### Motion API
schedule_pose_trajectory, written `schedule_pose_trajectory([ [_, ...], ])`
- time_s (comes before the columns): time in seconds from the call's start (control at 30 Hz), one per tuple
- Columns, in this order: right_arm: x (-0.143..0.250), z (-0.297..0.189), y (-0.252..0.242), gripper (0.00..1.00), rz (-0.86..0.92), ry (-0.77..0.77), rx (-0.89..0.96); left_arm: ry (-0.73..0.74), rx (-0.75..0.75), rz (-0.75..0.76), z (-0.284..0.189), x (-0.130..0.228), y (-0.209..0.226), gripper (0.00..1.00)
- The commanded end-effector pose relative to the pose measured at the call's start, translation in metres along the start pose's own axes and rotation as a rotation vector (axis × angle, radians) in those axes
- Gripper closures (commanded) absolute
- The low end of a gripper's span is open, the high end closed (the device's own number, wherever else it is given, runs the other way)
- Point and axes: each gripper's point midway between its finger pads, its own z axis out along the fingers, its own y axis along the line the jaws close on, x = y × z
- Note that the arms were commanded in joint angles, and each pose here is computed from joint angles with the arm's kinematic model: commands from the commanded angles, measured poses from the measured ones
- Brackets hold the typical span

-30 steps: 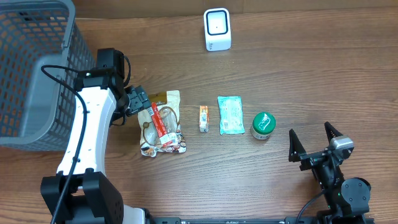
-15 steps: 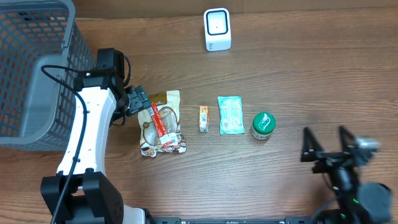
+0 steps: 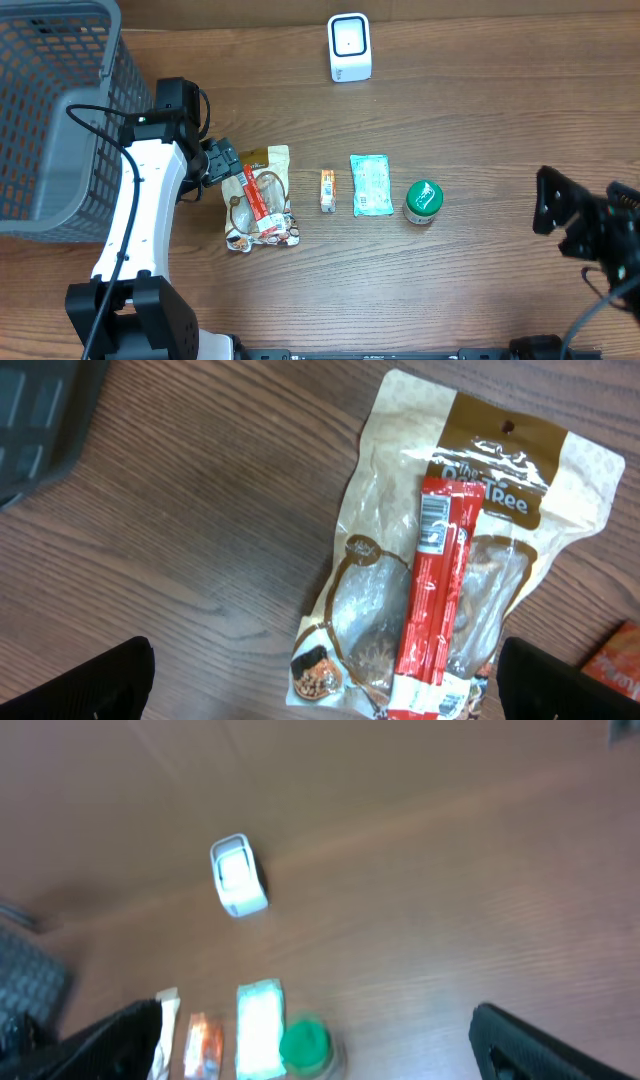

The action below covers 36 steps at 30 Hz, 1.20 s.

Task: Scan the item barcode
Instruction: 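Raise the right gripper and move it down over the green-lidded jar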

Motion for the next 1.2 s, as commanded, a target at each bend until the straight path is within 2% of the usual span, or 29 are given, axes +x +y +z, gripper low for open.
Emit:
schedule_pose_trajectory([
  [0.0, -0.001, 0.017, 0.011, 0.00, 0.024, 0.174, 0.014, -0.018, -0.005, -0.012, -0.004, -0.005, 0.001, 0.00],
  [0.13, 0.025, 0.045, 0.013, 0.00, 0.136, 0.434, 0.077, -0.018, -0.004, -0.012, -0.004, -0.005, 0.001, 0.00],
  [0.2, 0.036, 0.063, 0.023, 0.00, 0.181, 0.532, 0.049, -0.018, -0.005, -0.012, -0.004, -0.005, 0.001, 0.00],
  [0.5, 0.070, 0.133, 0.032, 0.01, 0.237, 0.791, 0.064, -0.018, -0.005, -0.012, -0.004, -0.005, 0.001, 0.00],
  [0.77, 0.111, 0.159, 0.047, 0.01, 0.149, 0.934, 0.108, -0.018, -0.005, -0.012, -0.004, -0.005, 0.001, 0.00],
  [0.93, 0.134, 0.171, 0.041, 0.00, 0.116, 0.932, 0.267, -0.018, -0.005, -0.012, -0.004, -0.005, 0.001, 0.00],
  [1.17, 0.169, 0.188, 0.053, 0.01, 0.027, 0.977, 0.277, -0.018, -0.005, -0.012, -0.004, -0.005, 0.001, 0.00],
])
